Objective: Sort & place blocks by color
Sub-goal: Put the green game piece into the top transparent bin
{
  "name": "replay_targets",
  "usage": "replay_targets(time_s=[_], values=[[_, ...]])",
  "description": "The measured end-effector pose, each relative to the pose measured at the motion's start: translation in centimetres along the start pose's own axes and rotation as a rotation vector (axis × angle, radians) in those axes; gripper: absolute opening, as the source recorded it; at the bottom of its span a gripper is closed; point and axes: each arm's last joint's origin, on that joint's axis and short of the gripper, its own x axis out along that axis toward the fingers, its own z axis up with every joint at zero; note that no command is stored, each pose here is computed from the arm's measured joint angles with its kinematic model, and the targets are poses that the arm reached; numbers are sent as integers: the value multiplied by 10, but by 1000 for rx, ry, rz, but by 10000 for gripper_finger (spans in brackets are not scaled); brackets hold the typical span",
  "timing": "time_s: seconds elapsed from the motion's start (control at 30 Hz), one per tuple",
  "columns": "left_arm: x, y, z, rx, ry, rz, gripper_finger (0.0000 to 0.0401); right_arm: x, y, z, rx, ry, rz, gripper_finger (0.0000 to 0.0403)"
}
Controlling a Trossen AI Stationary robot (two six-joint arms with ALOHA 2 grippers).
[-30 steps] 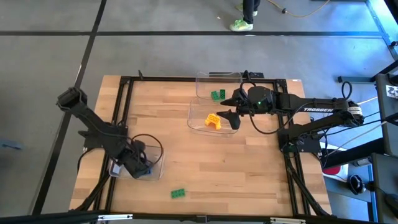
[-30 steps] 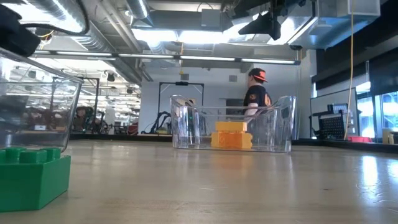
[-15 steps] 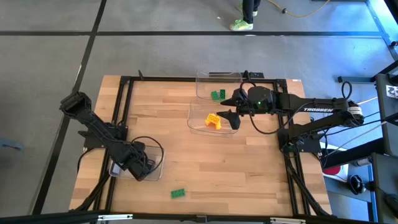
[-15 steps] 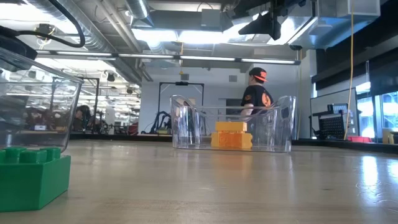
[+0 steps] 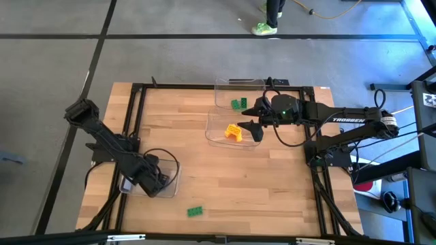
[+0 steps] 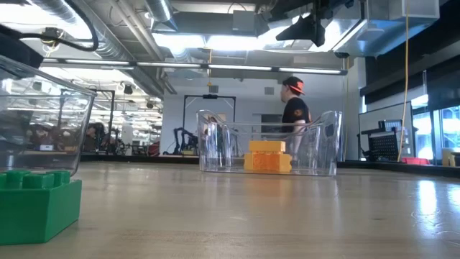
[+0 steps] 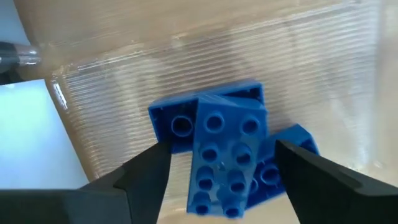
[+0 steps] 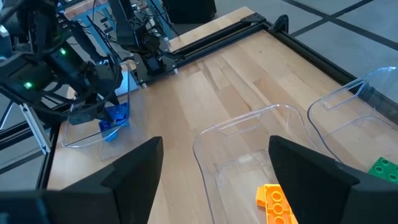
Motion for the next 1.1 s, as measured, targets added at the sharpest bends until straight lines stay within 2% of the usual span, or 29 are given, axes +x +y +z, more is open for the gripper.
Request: replay_targets(time_s=[0.17,0.33,0.43,0.53,0.73,0.83,0.93,1.1], values=[[-22,7,6,47,19,-99,283,0,0,0,-2,1,0,294],[-64,19,19,189,-48,-362,280,0,0,0,-2,2,-1,294],[-98,22,29,287,-186,-550,279,0,0,0,-2,3,-1,294],[-127,21,43,361,-414,-657,279,0,0,0,-2,3,-1,294],[-175,-1,63,615,-893,-718,279,0,0,0,-2,3,-1,294],[-192,-11,70,688,-1090,-735,279,0,0,0,-2,2,-1,294],[-203,-14,75,699,-1157,-790,279,0,0,0,0,2,-1,294],[-204,-16,78,728,-1141,-820,279,0,0,0,1,2,-1,294]])
